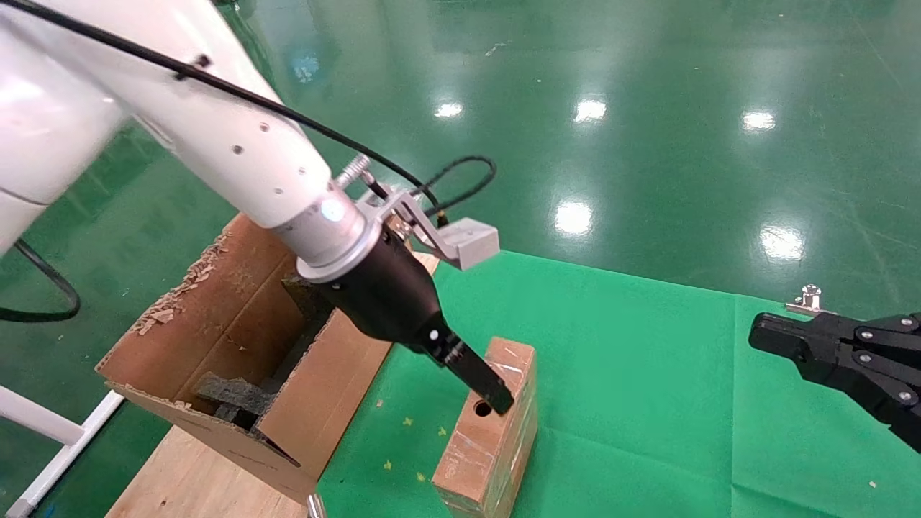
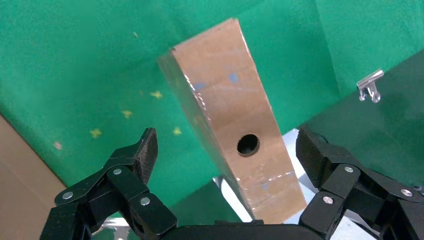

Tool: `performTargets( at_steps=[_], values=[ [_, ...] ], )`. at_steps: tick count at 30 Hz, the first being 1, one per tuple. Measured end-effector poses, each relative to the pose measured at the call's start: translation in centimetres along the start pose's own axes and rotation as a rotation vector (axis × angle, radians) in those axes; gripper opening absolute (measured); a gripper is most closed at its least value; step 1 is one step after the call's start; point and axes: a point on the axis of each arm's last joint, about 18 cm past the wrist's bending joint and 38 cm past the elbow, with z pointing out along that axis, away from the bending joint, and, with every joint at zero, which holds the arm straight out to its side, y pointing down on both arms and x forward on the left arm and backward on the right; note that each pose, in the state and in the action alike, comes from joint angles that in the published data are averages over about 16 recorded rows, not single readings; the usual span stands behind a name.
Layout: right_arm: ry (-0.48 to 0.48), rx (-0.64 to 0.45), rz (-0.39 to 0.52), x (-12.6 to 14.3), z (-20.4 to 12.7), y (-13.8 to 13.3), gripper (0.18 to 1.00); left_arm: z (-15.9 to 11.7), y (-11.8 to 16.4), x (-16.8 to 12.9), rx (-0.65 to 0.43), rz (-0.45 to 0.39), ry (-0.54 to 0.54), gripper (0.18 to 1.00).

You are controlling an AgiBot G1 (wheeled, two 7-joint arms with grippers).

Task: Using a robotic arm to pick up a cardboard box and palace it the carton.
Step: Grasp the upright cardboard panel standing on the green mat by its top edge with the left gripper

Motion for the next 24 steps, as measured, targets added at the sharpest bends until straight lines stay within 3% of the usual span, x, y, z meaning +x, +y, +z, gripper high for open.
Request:
performTargets(
  at_steps=[24],
  values=[
    [0.000,0.000,0.000,0.0,0.0,0.0,0.208,3.4,-0.3,1.6,-0.113,-0.048,-0.034,1.001]
  ],
)
